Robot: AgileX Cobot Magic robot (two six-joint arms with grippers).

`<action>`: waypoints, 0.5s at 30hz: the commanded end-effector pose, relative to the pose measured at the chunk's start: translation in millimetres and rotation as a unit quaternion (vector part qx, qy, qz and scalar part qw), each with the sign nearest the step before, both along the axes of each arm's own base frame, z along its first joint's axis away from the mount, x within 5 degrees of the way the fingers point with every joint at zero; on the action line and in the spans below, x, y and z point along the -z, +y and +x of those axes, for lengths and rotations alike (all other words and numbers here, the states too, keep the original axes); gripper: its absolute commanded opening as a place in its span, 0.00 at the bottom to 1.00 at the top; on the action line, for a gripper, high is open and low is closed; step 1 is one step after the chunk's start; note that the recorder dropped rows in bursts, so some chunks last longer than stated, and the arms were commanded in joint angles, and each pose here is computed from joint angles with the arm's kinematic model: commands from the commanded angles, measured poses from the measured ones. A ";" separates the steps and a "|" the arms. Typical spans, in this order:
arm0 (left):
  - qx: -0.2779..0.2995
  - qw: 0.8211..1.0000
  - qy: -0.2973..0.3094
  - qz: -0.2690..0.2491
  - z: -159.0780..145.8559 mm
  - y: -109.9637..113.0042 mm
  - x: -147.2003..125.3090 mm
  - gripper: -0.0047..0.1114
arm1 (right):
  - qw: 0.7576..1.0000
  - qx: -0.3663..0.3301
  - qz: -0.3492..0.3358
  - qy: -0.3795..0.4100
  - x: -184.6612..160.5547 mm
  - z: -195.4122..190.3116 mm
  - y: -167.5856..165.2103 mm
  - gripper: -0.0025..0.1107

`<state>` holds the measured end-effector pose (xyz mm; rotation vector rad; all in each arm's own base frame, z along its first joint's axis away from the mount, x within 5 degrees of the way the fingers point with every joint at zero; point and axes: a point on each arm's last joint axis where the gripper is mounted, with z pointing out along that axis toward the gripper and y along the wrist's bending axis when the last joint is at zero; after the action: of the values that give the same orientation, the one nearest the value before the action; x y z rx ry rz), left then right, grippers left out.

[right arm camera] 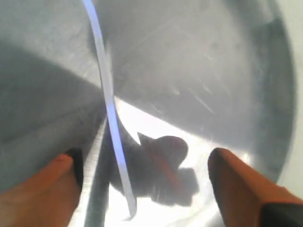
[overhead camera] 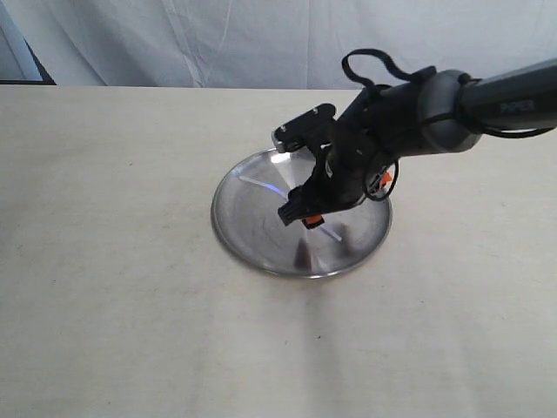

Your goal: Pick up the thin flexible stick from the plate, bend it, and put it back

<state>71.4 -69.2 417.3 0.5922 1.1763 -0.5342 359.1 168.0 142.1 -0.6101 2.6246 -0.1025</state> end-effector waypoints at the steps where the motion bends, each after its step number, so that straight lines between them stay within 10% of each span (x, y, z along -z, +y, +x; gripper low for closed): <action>1: -0.003 1.000 -0.001 -0.004 -1.0 1.8 -0.4 0.04 | 0.998 -0.006 0.020 -0.054 -42.6 -3.0 -3.1 0.65; 7: -0.003 1.000 -0.001 -0.004 -1.0 1.8 -0.4 0.04 | 0.994 0.002 0.044 -0.105 -96.5 -16.2 -11.0 0.61; 15: -0.001 1.000 -0.001 -0.004 -1.2 1.5 -0.3 0.04 | 0.993 0.025 0.022 -0.110 -148.4 -47.2 -33.1 0.02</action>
<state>71.4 -69.2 417.3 0.5922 1.1763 -0.5342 321.8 143.5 276.6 -0.4893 2.4181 -0.0799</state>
